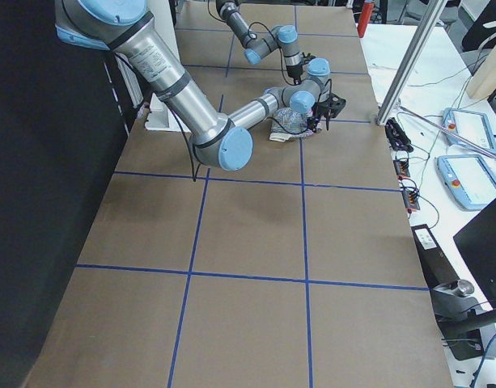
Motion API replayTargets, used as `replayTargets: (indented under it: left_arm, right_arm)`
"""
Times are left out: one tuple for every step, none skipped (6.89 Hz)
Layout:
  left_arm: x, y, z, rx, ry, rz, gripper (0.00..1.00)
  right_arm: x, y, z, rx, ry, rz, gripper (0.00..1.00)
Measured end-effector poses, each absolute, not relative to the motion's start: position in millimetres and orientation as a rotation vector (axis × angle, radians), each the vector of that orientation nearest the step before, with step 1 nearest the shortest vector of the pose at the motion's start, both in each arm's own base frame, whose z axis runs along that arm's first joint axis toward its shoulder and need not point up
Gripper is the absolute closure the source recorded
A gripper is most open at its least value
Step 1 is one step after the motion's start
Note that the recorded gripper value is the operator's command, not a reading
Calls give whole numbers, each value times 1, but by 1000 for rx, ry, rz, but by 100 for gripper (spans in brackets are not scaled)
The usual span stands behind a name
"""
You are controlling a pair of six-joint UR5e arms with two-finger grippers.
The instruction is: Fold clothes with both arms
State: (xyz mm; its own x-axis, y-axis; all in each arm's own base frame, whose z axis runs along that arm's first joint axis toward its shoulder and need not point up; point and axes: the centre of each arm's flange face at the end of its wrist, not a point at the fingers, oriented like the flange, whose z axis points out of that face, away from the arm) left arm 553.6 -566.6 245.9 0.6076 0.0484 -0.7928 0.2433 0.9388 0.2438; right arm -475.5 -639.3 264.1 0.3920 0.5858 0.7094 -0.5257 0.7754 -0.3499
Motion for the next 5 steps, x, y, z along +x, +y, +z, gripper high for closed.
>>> replayTargets:
  left_arm:
    - [562, -575, 244, 356, 898, -107, 100]
    - [568, -587, 246, 375, 887, -111, 100]
    - [569, -608, 248, 409, 889, -128, 100]
    - [556, -642, 241, 451, 902, -155, 100]
    - [541, -669, 232, 484, 915, -173, 100]
  right_arm:
    - [-474, -638, 266, -73, -931, 707, 1]
    - [-472, -635, 271, -74, -930, 706, 1]
    - [-468, -632, 275, -74, -931, 706, 1]
    - [-465, -628, 276, -73, -934, 706, 1]
    - [-463, -626, 276, -75, -936, 707, 1]
